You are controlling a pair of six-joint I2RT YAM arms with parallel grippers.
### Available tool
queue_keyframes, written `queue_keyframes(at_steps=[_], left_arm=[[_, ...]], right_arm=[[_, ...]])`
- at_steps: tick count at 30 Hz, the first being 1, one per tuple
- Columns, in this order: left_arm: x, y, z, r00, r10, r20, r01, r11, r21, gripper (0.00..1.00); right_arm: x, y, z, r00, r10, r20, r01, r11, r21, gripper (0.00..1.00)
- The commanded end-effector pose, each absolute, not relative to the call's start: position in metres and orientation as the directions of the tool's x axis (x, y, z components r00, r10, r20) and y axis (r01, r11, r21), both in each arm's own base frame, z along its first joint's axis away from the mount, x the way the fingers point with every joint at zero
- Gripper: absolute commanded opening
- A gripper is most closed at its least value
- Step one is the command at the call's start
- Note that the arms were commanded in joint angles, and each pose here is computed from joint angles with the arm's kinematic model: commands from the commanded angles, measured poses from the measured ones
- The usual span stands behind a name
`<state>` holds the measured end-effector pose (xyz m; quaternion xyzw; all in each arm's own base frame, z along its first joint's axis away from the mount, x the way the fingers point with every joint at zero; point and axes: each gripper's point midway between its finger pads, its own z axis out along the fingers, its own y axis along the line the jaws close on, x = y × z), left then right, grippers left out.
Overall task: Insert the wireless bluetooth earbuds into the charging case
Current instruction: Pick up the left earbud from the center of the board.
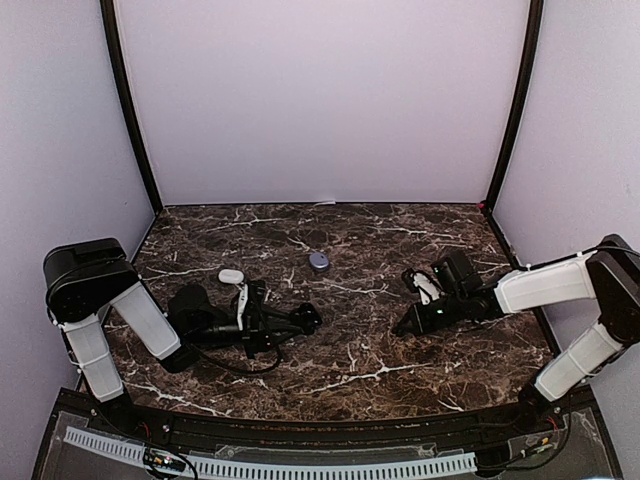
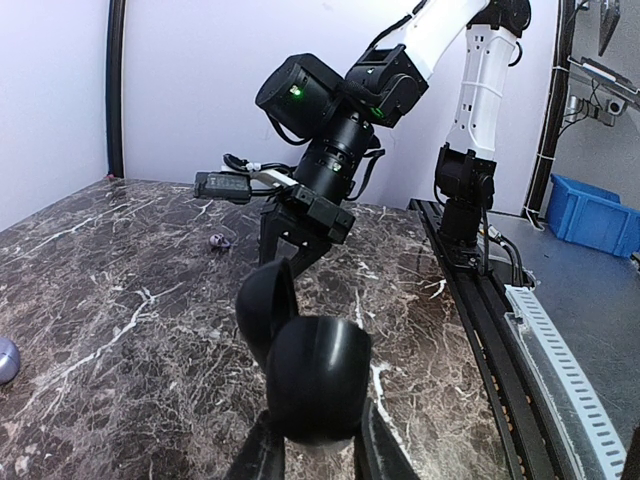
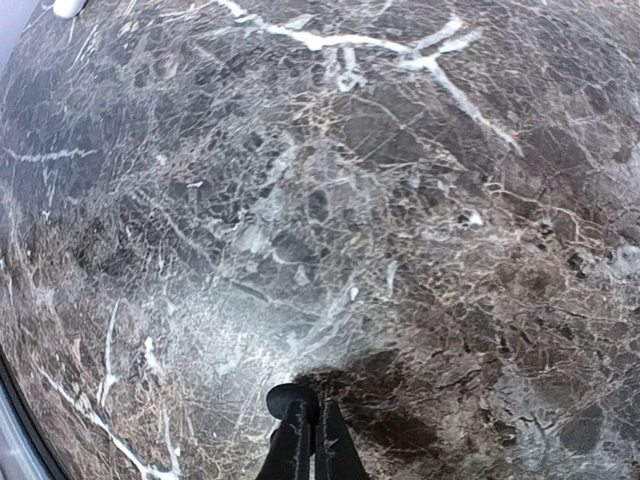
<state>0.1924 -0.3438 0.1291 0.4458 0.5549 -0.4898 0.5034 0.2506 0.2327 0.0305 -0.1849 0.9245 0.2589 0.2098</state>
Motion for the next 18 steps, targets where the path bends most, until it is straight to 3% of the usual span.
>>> queue_keyframes(at_steps=[1, 18], left_arm=[[0.188, -0.347, 0.136, -0.066, -0.012, -0.998, 0.993, 0.098, -0.067, 0.17], [0.189, -0.346, 0.135, -0.052, -0.003, -0.999, 0.993, 0.106, -0.052, 0.17]], right_arm=[[0.247, 0.234, 0.037, -0.834, -0.239, -0.496, -0.471, 0.778, 0.416, 0.00], [0.241, 0.247, 0.063, -0.821, -0.238, -0.519, -0.510, 0.716, 0.478, 0.00]])
